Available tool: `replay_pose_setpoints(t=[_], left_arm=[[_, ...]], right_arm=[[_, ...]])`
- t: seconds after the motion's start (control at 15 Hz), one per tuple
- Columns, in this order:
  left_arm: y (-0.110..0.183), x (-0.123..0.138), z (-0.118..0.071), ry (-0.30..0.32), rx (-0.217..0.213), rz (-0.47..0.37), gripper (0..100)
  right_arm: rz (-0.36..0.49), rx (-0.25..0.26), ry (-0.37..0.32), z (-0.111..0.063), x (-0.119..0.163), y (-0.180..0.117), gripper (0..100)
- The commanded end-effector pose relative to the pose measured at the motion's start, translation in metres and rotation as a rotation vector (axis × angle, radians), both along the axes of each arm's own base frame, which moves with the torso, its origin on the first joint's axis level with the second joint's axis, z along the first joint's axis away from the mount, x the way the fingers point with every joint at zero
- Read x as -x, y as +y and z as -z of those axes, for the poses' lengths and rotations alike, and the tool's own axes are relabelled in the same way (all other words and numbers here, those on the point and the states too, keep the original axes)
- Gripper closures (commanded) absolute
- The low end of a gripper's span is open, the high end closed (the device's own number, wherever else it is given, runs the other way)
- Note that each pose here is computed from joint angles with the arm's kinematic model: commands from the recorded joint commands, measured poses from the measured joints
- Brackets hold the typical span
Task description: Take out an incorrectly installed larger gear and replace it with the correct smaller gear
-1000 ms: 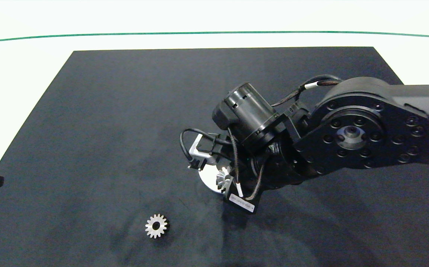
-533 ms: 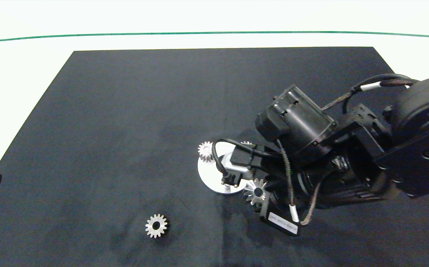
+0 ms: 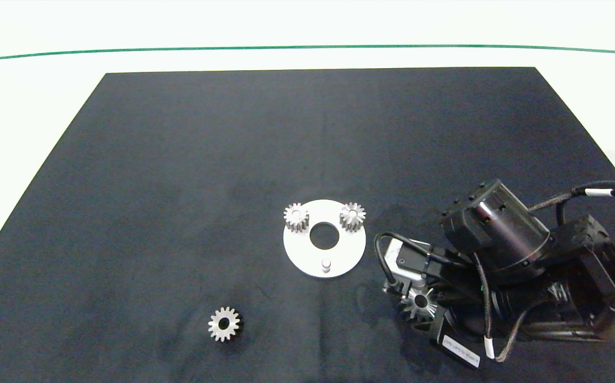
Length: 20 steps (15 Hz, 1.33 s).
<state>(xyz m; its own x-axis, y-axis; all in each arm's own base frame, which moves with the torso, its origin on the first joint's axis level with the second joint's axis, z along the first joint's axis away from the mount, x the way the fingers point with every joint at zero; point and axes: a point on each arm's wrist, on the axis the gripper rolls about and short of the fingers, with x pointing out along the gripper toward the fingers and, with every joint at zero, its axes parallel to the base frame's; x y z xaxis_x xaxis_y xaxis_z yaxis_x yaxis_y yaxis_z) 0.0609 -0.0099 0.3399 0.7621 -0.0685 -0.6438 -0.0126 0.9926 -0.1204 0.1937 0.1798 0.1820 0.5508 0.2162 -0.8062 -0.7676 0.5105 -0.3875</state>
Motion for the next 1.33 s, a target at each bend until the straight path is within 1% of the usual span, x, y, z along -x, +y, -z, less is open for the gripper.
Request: replay_pose_setpoints(t=[0.07,0.4,0.73,0.87,1.13,1.33], left_arm=[[0.000,0.000,0.001,0.007,0.000,-0.002,0],[0.000,0.000,0.001,0.008,-0.001,-0.002,0],[0.000,-0.001,0.001,0.008,-0.001,-0.007,0],[0.000,-0.001,0.000,0.005,-0.001,-0.007,0],[0.000,-0.001,0.001,0.008,-0.002,-0.007,0],[0.000,-0.001,0.001,0.008,-0.002,-0.007,0]], right_arm=[[0.015,-0.002,-0.001,0.008,0.014,-0.017,96],[0.030,0.003,0.033,0.016,0.018,-0.021,96],[0.027,0.007,0.045,0.019,0.017,-0.021,96],[0.043,0.006,0.056,0.023,0.017,-0.020,96],[0.061,-0.009,0.042,0.027,0.013,-0.021,96],[0.067,-0.005,0.039,0.029,0.011,-0.020,96]])
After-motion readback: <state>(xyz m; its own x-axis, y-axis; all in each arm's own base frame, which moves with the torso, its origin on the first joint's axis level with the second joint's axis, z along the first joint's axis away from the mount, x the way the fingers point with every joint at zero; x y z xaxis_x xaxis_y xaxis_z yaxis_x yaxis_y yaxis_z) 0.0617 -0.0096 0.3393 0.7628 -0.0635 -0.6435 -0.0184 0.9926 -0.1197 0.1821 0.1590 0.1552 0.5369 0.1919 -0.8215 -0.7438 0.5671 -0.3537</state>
